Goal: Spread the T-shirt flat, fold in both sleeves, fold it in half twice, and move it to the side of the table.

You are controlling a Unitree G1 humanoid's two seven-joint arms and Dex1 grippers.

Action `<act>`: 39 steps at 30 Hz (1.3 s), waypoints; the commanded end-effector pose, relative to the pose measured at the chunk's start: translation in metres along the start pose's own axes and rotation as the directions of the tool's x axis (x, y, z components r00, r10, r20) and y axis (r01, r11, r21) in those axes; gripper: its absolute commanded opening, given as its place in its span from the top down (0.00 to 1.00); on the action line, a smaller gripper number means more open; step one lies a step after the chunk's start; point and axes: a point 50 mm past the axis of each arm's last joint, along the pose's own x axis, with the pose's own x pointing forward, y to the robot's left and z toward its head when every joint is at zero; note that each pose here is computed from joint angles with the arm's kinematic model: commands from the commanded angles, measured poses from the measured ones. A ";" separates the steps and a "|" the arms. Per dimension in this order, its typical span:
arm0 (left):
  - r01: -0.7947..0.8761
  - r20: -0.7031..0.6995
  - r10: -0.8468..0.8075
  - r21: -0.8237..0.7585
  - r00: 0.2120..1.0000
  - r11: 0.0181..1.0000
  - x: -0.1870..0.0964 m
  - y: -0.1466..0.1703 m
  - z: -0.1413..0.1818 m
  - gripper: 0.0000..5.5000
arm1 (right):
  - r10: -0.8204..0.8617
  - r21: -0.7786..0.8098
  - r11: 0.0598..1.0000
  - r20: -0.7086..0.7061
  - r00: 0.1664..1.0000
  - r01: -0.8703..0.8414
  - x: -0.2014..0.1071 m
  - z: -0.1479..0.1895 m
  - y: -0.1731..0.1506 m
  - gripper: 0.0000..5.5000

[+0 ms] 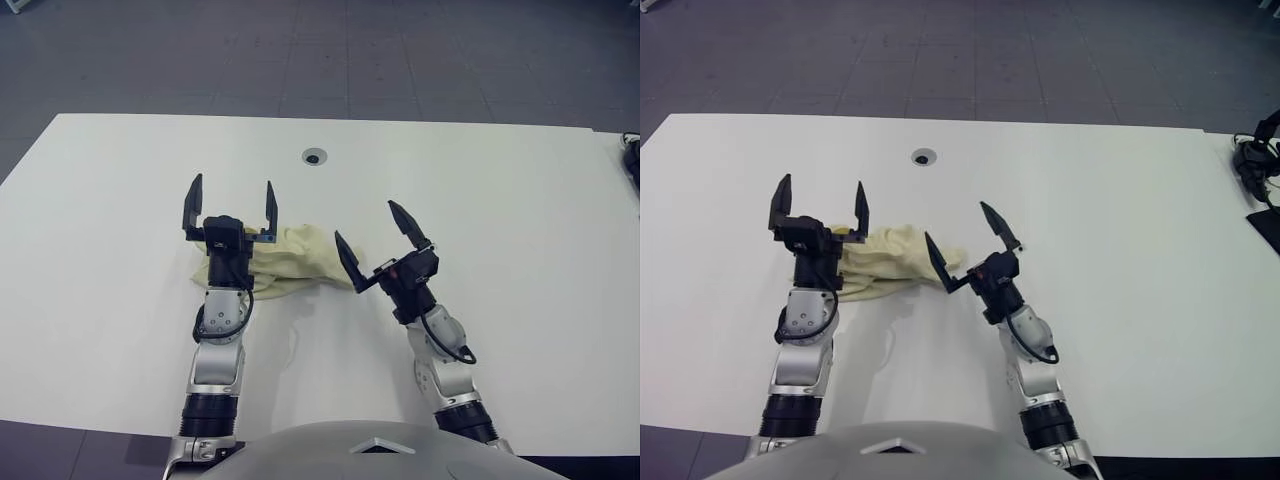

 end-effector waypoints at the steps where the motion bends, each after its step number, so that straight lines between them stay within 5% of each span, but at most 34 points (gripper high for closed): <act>1: -0.006 0.002 0.006 0.005 1.000 1.000 0.004 0.000 -0.001 0.02 | 0.069 0.015 0.998 -0.112 0.991 -0.068 -0.006 -0.014 0.006 0.02; 4: -0.004 0.003 0.004 0.005 1.000 1.000 0.004 -0.001 -0.001 0.02 | 0.065 0.022 0.998 -0.105 0.992 -0.063 -0.005 -0.014 0.007 0.02; 10: -0.004 0.006 0.004 0.006 1.000 1.000 0.003 -0.001 0.000 0.02 | -0.357 -0.053 0.932 0.057 0.933 0.359 0.003 0.007 -0.050 0.02; 14: -0.001 0.009 0.001 0.008 1.000 1.000 0.003 -0.001 0.000 0.02 | -0.466 -0.151 0.870 0.065 0.882 0.470 -0.001 0.006 -0.064 0.02; 39: -0.028 0.019 0.027 0.014 0.999 1.000 0.000 0.005 0.005 0.02 | -0.468 -0.154 0.867 0.075 0.881 0.474 0.000 0.009 -0.060 0.02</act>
